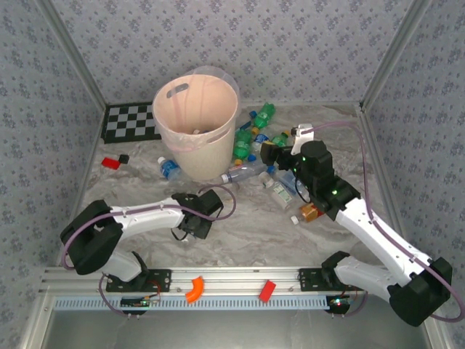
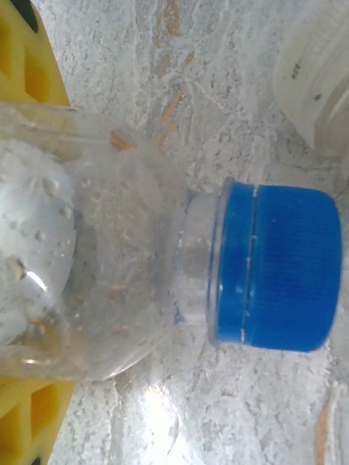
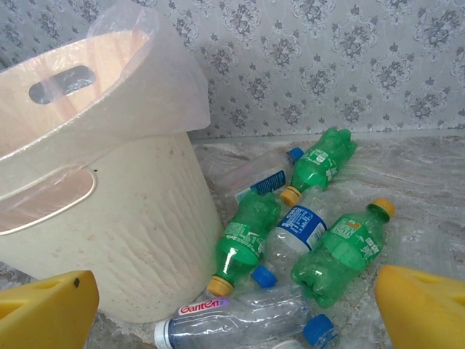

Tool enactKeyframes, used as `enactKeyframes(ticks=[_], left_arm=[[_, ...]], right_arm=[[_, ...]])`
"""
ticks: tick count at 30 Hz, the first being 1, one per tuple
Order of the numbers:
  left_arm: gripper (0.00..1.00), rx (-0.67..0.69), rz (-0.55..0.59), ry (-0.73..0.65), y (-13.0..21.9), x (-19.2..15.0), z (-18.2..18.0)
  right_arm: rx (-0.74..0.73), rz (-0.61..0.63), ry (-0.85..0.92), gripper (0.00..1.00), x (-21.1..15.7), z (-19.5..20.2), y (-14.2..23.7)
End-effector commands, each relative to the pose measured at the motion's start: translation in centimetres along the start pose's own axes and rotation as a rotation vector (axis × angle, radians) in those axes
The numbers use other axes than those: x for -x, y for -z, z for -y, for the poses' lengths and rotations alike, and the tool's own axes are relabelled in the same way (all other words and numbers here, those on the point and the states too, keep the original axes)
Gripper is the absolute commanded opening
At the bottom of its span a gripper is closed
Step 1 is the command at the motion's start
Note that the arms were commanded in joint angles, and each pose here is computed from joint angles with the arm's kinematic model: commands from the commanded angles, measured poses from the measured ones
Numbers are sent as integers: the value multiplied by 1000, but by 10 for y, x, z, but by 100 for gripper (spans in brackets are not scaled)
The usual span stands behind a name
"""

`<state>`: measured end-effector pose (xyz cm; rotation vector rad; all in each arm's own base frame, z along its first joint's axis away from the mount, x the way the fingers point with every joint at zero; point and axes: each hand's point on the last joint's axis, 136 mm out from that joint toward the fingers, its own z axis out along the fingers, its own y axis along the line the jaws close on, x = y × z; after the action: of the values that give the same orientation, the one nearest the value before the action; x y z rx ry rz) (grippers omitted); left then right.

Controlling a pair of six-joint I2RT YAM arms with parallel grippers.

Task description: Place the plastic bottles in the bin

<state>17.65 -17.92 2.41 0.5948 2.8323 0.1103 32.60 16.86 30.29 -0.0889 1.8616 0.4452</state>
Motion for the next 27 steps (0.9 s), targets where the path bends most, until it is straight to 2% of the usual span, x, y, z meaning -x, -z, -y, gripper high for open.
enactKeyframes(ticks=[1,6,12,21,27], left_arm=[[56,-32,49,9,18,12,5],[56,-43,71,3,39,16,6],[57,-80,170,14,80,34,7],[57,-157,441,-10,168,83,4],[57,-148,627,6,223,123,-10]], right_arm=[[15,27,-8,100,6,-4,6],[8,30,-6,99,5,-3,8],[5,39,-9,100,6,-2,12],[86,60,-8,100,3,-15,21],[164,77,4,100,-2,-30,31]])
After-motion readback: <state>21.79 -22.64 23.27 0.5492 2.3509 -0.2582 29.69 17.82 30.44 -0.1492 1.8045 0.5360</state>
